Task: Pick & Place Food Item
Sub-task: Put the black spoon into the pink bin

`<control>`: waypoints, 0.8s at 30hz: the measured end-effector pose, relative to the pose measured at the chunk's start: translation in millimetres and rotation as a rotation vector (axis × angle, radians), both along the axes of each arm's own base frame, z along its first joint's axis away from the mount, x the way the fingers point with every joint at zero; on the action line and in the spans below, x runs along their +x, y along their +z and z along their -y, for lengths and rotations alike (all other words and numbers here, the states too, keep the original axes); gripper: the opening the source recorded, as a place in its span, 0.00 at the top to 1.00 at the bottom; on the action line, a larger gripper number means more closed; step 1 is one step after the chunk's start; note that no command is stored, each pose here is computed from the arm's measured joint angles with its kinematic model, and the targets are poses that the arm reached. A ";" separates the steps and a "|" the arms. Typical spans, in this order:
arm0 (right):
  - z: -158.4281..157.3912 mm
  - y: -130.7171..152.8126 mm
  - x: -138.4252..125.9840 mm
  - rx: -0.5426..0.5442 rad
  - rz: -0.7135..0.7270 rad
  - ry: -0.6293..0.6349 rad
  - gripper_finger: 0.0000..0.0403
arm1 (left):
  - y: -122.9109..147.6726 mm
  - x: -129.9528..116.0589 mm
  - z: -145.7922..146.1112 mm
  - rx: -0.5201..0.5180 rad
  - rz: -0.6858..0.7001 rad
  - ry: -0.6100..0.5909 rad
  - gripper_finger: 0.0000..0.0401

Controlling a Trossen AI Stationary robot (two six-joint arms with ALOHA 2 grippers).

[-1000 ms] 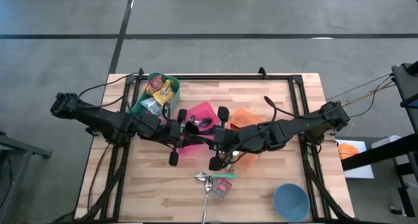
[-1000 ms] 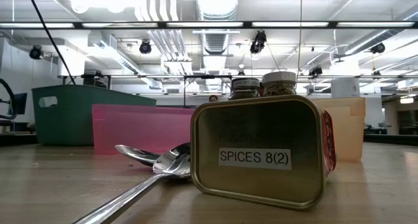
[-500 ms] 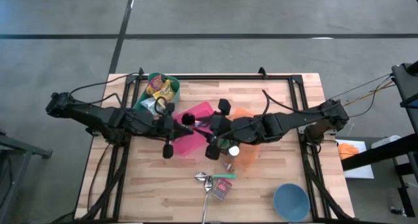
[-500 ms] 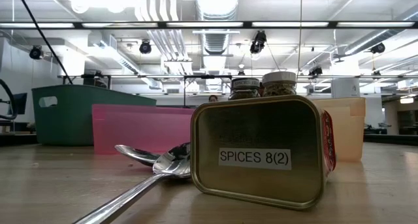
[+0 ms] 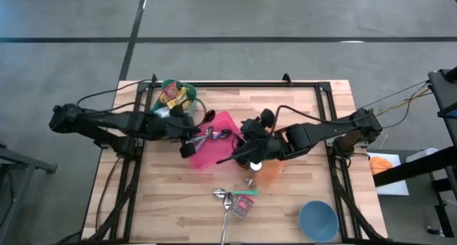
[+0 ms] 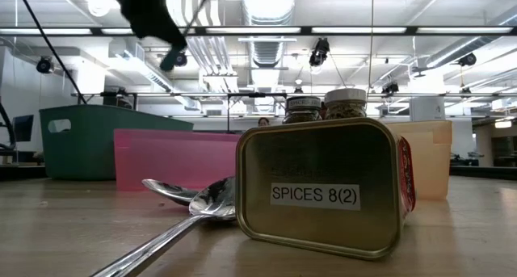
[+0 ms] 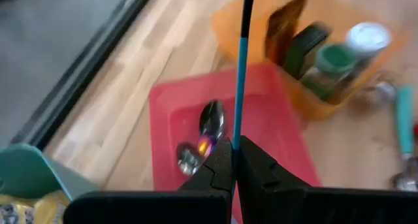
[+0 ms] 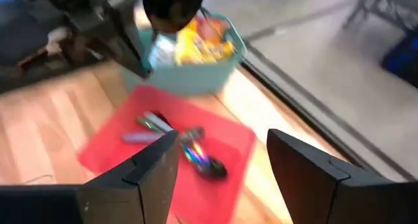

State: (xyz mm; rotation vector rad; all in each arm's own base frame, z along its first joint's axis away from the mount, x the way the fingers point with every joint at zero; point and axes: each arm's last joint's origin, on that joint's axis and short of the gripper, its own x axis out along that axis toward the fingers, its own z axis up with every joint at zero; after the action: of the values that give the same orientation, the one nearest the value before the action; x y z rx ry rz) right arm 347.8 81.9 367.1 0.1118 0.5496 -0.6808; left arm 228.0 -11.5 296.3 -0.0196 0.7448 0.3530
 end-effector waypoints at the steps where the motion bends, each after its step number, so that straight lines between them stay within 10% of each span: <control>1: 0.9 -2.5 -2.9 0.010 -0.021 -0.020 0.43 | -4.8 3.0 -3.3 -0.012 -0.019 0.009 1.00; 24: -28.0 -32.0 -47.6 0.076 -0.217 -0.162 0.43 | -105.4 49.8 -37.7 -0.140 -0.501 0.010 1.00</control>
State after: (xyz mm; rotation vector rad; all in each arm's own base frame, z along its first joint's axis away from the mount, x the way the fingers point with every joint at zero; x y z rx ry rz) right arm 300.2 110.0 335.1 0.1564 0.7813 -0.8360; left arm 277.8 26.2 190.9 -0.0686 1.2649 0.3168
